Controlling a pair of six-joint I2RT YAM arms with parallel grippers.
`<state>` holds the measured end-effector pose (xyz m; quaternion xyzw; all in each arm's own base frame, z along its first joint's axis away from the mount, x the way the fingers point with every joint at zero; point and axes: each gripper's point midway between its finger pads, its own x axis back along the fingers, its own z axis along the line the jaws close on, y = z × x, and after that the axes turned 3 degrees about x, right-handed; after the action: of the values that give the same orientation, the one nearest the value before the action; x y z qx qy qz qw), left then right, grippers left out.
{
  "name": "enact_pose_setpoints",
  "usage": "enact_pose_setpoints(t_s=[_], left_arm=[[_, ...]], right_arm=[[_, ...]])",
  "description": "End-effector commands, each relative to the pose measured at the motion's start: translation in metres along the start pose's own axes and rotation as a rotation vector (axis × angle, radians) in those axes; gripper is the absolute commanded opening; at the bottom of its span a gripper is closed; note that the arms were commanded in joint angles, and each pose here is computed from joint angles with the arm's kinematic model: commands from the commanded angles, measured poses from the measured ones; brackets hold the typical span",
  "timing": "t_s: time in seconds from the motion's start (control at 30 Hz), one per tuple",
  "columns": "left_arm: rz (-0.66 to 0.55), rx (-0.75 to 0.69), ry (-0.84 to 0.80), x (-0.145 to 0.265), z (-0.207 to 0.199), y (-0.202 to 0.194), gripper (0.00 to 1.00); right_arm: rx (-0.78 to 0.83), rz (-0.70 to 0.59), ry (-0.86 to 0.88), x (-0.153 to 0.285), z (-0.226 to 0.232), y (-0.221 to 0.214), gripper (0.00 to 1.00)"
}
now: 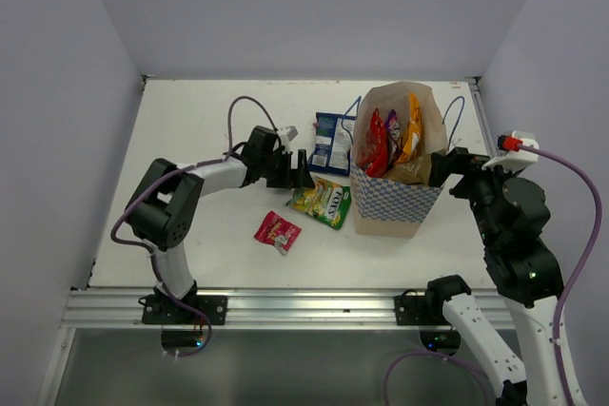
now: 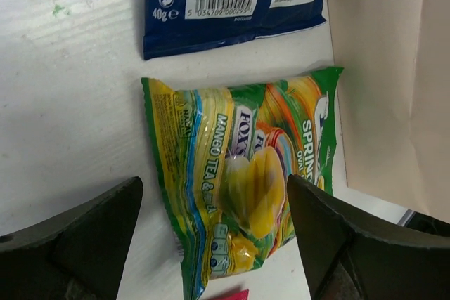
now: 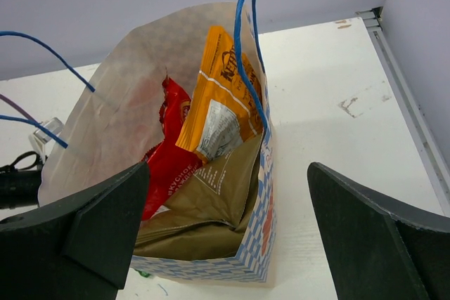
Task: Place the snacks into the paper bag
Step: Pick up the snack from the center of the board.
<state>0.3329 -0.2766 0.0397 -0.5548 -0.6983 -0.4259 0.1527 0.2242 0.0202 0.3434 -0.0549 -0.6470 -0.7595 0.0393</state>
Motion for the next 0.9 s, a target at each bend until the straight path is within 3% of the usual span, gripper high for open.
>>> enact_pose_setpoints(t_s=[0.0,0.13,0.27,0.47,0.67,0.87], left_arm=[[-0.016,0.004,0.003,-0.018,0.004,-0.005,0.87],[0.013,0.015,0.027,-0.029,0.010,-0.021,0.76],[0.003,0.032,0.051,-0.029,0.017,-0.027,0.56],[-0.038,0.024,0.091,-0.018,0.019,-0.021,0.17],[-0.123,-0.010,0.119,0.006,0.006,0.006,0.01],[-0.204,-0.042,0.183,0.049,-0.011,0.036,0.00]], right_arm=[[-0.002,-0.045,0.001,-0.004,0.001,0.010,0.98],[-0.003,-0.048,-0.002,-0.003,0.001,0.012,0.98],[0.001,-0.048,-0.002,-0.003,0.001,0.012,0.98],[0.003,-0.043,-0.001,-0.003,0.001,0.010,0.98],[0.003,-0.045,-0.004,-0.003,0.000,0.010,0.98],[0.001,-0.046,-0.005,-0.003,0.000,0.010,0.98]])
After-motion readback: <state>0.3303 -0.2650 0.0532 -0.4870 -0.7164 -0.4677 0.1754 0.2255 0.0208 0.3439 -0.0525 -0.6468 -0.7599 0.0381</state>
